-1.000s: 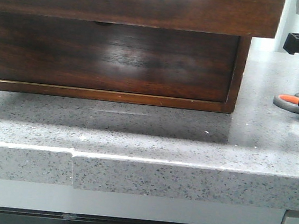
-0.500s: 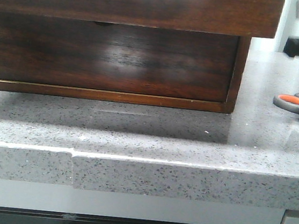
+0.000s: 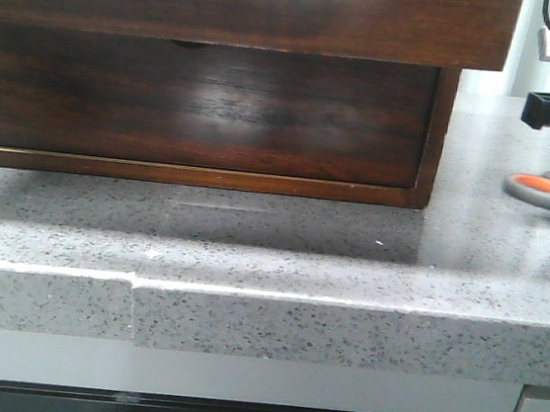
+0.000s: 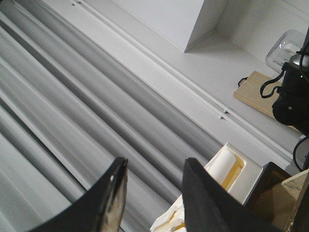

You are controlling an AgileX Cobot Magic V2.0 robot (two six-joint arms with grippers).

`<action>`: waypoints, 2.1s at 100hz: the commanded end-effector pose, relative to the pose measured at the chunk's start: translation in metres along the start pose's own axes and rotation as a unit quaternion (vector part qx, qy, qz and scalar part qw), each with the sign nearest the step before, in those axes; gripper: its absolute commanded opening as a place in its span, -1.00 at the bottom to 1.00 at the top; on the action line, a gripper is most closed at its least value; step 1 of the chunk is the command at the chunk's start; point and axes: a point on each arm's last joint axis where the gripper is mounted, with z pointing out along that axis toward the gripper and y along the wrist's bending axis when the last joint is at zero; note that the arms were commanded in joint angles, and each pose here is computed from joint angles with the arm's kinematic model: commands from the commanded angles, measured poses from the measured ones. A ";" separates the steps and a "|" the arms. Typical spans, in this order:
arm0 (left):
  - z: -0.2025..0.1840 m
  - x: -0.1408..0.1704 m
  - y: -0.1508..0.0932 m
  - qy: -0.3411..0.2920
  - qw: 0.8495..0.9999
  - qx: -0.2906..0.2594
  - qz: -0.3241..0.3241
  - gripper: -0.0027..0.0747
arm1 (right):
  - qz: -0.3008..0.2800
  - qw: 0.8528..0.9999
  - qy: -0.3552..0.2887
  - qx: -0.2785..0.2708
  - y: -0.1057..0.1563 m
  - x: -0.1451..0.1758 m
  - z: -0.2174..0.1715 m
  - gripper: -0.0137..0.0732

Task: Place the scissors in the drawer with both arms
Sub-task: 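Close the right gripper on the scissors and lift them, then carry the scissors with the right gripper over the open drawer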

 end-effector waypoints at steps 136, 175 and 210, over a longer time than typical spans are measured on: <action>0.003 -0.008 0.009 -0.022 0.999 -0.017 -0.022 -0.25 | -0.336 0.731 -0.586 -0.095 0.070 0.126 -0.245 -0.84; 0.003 -0.008 0.009 -0.022 0.999 -0.017 -0.022 -0.25 | -0.448 0.649 -0.606 -0.106 0.134 0.108 -0.227 -0.84; 0.003 -0.008 0.009 -0.022 0.999 -0.017 -0.022 -0.25 | -0.461 0.671 -0.570 -0.107 0.160 0.079 -0.192 -0.84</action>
